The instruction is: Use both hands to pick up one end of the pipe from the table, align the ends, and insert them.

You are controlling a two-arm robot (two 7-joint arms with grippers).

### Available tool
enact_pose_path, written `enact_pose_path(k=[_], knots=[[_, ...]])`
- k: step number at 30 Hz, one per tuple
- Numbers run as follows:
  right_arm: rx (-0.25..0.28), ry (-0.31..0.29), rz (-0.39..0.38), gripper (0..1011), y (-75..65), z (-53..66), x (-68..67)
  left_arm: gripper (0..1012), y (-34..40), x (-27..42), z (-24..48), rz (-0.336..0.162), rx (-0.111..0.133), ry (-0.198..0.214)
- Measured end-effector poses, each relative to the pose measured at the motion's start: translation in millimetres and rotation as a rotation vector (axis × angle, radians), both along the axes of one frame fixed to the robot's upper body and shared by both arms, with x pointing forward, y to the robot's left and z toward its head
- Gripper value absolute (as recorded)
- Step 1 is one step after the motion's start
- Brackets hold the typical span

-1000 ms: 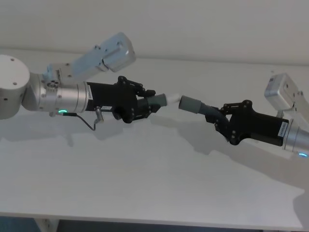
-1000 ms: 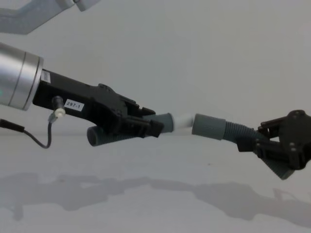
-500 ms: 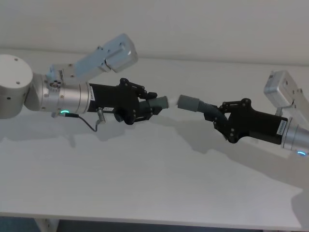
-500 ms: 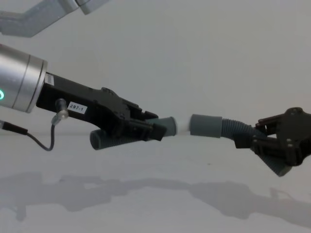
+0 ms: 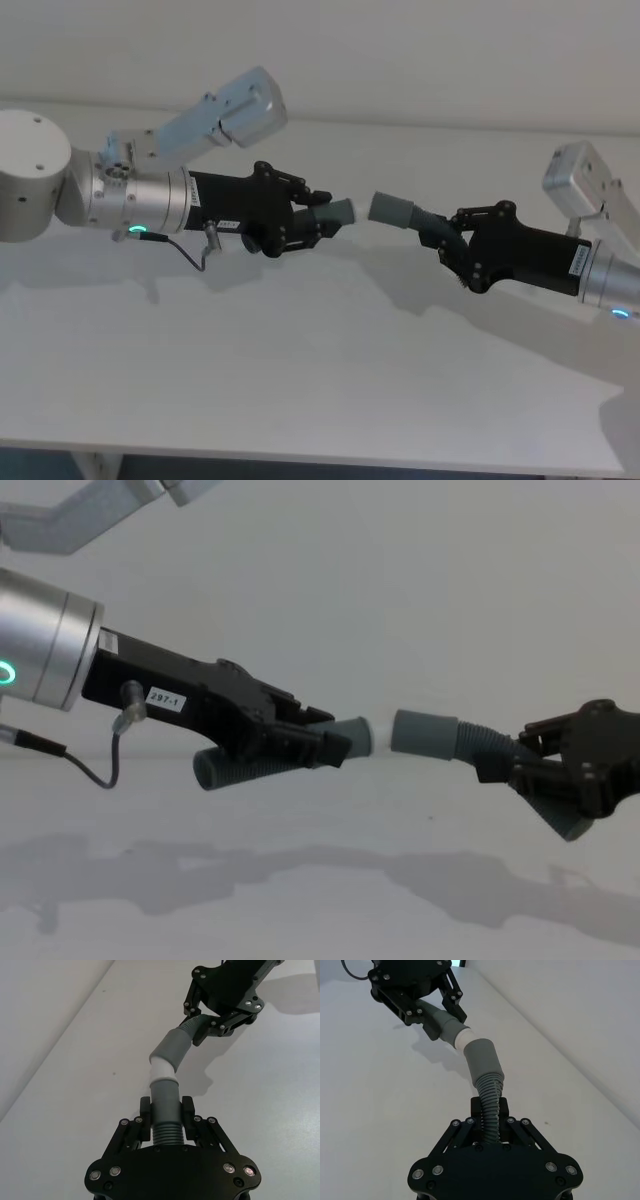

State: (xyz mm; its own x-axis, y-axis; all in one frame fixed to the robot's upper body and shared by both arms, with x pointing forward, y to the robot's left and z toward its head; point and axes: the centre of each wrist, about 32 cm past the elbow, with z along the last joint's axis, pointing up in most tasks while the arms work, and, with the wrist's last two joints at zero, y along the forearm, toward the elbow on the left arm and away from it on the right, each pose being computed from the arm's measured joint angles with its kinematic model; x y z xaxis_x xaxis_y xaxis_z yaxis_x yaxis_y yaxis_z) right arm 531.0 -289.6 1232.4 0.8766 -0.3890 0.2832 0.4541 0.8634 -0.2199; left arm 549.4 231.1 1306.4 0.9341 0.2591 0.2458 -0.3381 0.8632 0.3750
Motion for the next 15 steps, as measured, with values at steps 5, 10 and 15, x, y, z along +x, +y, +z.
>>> enact_pose_path(k=[5,10,15], knots=[[0.003,-0.001,0.016,174,0.2,-0.4,1.8,354,0.0,0.4,0.1,-0.011,-0.005,0.005],[0.007,-0.005,0.037,174,-0.5,-0.8,3.4,354,0.8,0.9,0.5,-0.017,-0.006,0.009],[0.01,-0.007,0.057,168,-1.2,-1.0,4.5,354,1.4,1.4,1.0,-0.024,-0.004,0.015]])
